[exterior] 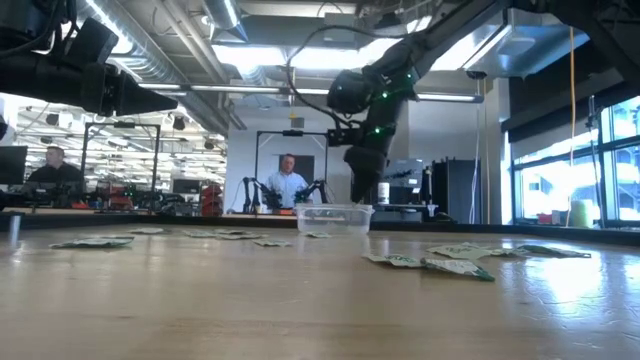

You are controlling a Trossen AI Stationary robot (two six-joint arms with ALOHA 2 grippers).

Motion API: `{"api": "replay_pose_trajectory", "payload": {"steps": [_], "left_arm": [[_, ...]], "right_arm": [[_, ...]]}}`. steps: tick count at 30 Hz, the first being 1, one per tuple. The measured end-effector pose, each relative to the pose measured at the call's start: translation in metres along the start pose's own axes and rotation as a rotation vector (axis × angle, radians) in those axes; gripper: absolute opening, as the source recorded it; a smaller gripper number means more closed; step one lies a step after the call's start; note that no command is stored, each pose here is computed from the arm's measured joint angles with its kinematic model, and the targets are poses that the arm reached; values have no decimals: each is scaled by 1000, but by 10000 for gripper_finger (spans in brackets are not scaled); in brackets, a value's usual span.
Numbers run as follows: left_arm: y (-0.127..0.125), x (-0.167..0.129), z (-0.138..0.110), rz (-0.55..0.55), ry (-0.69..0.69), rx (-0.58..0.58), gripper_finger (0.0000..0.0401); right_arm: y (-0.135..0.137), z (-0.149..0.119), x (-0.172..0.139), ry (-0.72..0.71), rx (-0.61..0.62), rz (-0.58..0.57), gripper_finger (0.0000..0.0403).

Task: Pick and place items into bin
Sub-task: Put the white stevia packet into the transparent bin

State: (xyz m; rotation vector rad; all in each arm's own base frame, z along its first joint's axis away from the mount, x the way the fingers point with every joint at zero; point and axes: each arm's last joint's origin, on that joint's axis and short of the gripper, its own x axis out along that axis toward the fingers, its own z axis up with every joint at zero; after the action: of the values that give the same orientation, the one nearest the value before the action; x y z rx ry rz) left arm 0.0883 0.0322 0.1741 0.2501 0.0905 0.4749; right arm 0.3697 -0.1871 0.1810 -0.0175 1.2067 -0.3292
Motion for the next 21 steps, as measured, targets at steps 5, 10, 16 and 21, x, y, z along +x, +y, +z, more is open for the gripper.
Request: {"api": "replay_pose_trajectory", "payload": {"steps": [5,10,16,21], "left_arm": [[0,0,0,0,0,0,68],[0,0,0,0,0,0,68],[0,0,0,0,0,0,68],[0,0,0,0,0,0,68]], "right_arm": [[0,-1,2,-6,1,-2,7],[-1,2,1,-29,3,-9,14],[-1,2,1,-32,8,-10,70],[0,9,-8,-30,45,10,107]]}}
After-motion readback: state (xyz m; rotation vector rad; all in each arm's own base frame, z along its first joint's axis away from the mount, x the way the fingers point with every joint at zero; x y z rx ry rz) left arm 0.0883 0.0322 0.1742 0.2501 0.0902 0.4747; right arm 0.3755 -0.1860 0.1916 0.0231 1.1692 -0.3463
